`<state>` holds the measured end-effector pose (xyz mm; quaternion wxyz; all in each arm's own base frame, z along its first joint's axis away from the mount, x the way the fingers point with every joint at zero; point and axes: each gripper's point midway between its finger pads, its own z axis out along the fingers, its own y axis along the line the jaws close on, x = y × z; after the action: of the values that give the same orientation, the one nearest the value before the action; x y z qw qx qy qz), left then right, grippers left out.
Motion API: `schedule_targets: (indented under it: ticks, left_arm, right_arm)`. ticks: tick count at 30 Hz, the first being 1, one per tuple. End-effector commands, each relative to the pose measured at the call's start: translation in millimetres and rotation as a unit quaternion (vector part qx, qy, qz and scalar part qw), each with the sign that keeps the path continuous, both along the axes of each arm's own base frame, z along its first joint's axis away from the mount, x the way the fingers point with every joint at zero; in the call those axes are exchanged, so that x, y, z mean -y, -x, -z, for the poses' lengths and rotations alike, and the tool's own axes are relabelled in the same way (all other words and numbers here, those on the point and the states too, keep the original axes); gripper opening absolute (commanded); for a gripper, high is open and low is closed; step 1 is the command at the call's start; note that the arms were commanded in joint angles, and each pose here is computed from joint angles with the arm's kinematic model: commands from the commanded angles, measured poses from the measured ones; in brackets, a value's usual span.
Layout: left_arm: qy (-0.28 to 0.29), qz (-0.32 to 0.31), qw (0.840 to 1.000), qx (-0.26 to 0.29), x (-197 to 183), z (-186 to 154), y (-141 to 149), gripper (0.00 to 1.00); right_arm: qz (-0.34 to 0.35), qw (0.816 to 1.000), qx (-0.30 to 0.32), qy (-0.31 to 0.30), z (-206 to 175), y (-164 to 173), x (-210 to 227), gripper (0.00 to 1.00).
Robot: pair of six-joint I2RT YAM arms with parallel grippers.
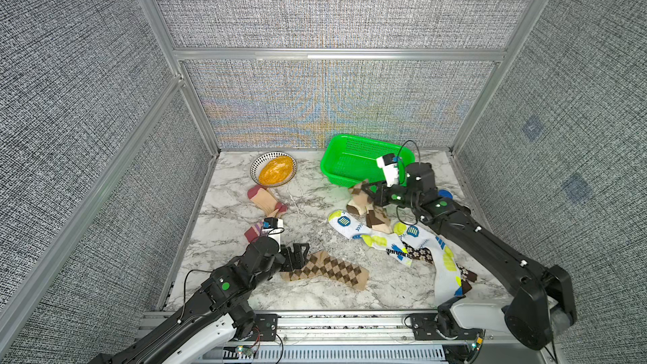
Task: Place the socks together as a pair
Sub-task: Pick up the sock at the center of the board, then place the sock at the center of the board.
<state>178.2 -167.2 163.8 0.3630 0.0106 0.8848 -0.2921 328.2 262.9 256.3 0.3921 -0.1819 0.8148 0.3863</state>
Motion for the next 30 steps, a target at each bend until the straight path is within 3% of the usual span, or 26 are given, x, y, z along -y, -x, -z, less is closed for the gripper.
schedule_targets:
  ticks: [1, 4, 7, 11, 12, 16, 24, 30]
  left_arm:
    - [-0.016, -0.018, 1.000, 0.014, -12, -1, -2, 0.92]
    - [-0.028, -0.031, 0.999, 0.015, -22, 0, 0, 0.92]
    - [-0.036, -0.032, 0.999, 0.010, -24, 6, 2, 0.92]
    - [-0.047, -0.026, 0.999, -0.002, -20, 20, 0, 0.93]
    - [-0.048, -0.021, 0.999, -0.006, -16, 24, -1, 0.92]
    - [-0.048, 0.002, 0.999, -0.021, 1, 36, -5, 0.92]
    - [-0.063, 0.041, 0.997, -0.026, 41, 50, -29, 0.93]
    - [-0.076, 0.075, 0.993, -0.050, 70, 53, -41, 0.92]
  right_arm:
    - [-0.096, 0.995, -0.029, 0.012, 15, 37, -41, 0.00]
    - [-0.124, 0.987, -0.094, 0.035, 61, 47, -51, 0.04]
    - [-0.078, 0.979, -0.149, 0.113, 124, 38, -36, 0.06]
    - [0.005, 0.967, -0.159, 0.202, 172, 21, -5, 0.33]
    - [0.026, 0.964, -0.153, 0.216, 177, 17, 3, 0.41]
    - [0.066, 0.960, -0.138, 0.235, 177, 16, 22, 0.59]
    - [0.112, 0.962, -0.134, 0.208, 165, 44, 51, 0.62]
    - [0.036, 0.968, -0.176, 0.177, 172, 105, 30, 0.60]
